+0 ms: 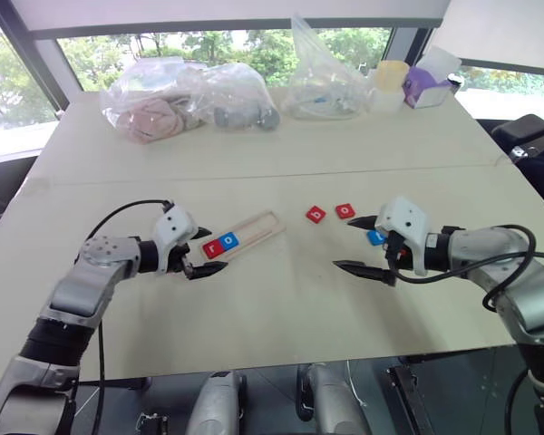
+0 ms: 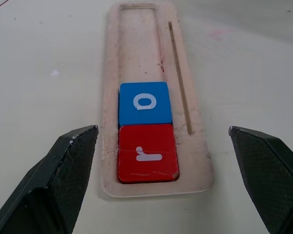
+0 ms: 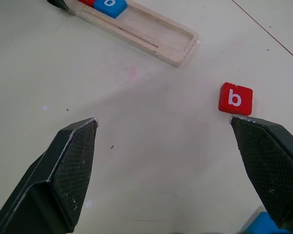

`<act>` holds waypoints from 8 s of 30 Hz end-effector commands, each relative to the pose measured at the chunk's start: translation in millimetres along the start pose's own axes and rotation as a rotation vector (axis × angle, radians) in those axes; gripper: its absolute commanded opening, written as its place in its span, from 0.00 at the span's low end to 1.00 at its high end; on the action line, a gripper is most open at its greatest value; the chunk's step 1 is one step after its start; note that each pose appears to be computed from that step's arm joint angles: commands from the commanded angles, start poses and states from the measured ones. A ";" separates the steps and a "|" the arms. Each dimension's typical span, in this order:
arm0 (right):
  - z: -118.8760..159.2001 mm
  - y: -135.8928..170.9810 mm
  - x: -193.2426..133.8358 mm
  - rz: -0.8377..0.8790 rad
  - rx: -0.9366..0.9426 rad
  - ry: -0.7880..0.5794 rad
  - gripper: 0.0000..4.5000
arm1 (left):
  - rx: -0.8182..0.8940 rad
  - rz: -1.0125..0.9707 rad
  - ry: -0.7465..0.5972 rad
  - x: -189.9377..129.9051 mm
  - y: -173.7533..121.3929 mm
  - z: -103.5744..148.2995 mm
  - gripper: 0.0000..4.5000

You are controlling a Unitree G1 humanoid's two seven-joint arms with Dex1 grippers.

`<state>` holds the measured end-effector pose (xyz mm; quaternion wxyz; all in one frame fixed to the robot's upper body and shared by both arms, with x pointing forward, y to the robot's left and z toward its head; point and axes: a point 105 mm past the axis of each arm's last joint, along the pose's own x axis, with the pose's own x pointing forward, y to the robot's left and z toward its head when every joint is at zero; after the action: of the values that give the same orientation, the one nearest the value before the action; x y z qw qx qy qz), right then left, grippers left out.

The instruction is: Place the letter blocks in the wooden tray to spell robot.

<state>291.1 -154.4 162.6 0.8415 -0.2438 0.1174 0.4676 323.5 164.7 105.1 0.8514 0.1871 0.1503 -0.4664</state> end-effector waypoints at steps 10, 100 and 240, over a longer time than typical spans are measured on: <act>13.7 -3.1 -7.2 -0.037 -0.049 -0.028 0.99 | 0.004 0.032 0.006 9.3 7.1 -8.4 1.00; 11.6 -46.3 83.0 -0.252 0.178 -0.047 1.00 | 0.207 -0.163 -0.210 -50.3 -49.6 84.8 0.99; -25.7 -17.3 18.0 0.400 -0.216 0.089 0.26 | 0.178 -0.053 -0.209 -46.3 -55.2 80.3 1.00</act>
<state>319.6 -176.5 115.6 0.6967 -0.3238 0.1912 0.6109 262.6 136.0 176.0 0.8317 0.1996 0.0444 -0.5162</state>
